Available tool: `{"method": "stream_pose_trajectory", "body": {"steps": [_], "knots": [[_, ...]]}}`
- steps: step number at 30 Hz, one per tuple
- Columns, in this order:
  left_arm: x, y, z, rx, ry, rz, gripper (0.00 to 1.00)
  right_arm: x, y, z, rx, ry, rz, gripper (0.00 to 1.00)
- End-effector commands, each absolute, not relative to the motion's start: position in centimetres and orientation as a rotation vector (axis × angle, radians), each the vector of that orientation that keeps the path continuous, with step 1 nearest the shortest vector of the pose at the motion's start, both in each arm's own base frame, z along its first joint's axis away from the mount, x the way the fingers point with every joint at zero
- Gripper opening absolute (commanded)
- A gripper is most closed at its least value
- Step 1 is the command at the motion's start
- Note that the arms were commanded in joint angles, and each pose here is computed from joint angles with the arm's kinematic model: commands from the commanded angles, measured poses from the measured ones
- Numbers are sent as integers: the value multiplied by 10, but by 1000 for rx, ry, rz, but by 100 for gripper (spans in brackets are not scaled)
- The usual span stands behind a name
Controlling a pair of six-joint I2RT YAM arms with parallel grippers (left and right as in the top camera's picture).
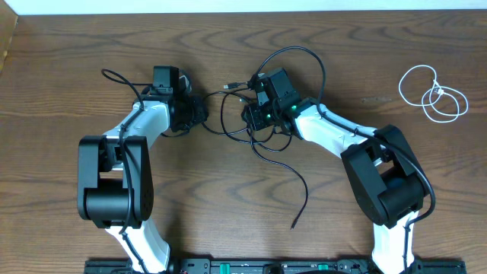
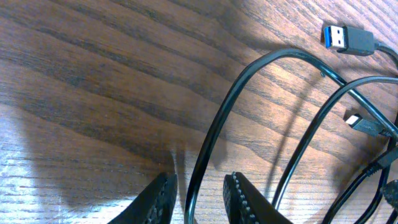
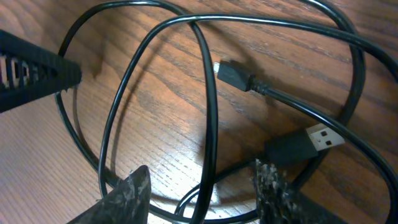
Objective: Untangle cables
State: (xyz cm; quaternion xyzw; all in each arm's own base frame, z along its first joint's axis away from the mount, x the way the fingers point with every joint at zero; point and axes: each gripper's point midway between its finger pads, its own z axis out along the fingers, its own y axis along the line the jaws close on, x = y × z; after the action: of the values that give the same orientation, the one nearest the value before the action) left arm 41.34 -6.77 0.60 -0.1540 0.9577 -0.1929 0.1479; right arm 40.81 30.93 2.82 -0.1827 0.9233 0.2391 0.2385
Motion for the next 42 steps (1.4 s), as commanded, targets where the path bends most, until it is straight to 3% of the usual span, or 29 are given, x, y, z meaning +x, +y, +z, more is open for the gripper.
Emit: {"method": "stream_pose_trajectory", "body": {"steps": [1, 14, 17, 18, 19, 24, 29, 42], "knots": [[406, -61, -3, -473, 2784, -510, 31, 402, 316, 22, -490, 2548, 647, 38], [406, -61, -3, -473, 2784, -510, 31, 397, 325, 24, -523, 2533, 656, 36], [406, -61, -3, -473, 2784, -510, 31, 398, 326, 24, -524, 2528, 660, 29], [406, -61, -3, -473, 2784, -510, 31, 398, 326, 25, -524, 2525, 661, 20], [406, -61, -3, -473, 2784, -510, 31, 399, 326, 25, -523, 2524, 660, 2], [406, -62, -3, -471, 2784, -518, 32, 400, 320, 33, -501, 2532, 661, 1], [405, -63, 3, -468, 2779, -531, 46, 405, 319, 94, -538, 2400, 689, 1], [408, -61, 19, -456, 2744, -519, 62, 376, 310, 260, -753, 1965, 679, 1]]}}
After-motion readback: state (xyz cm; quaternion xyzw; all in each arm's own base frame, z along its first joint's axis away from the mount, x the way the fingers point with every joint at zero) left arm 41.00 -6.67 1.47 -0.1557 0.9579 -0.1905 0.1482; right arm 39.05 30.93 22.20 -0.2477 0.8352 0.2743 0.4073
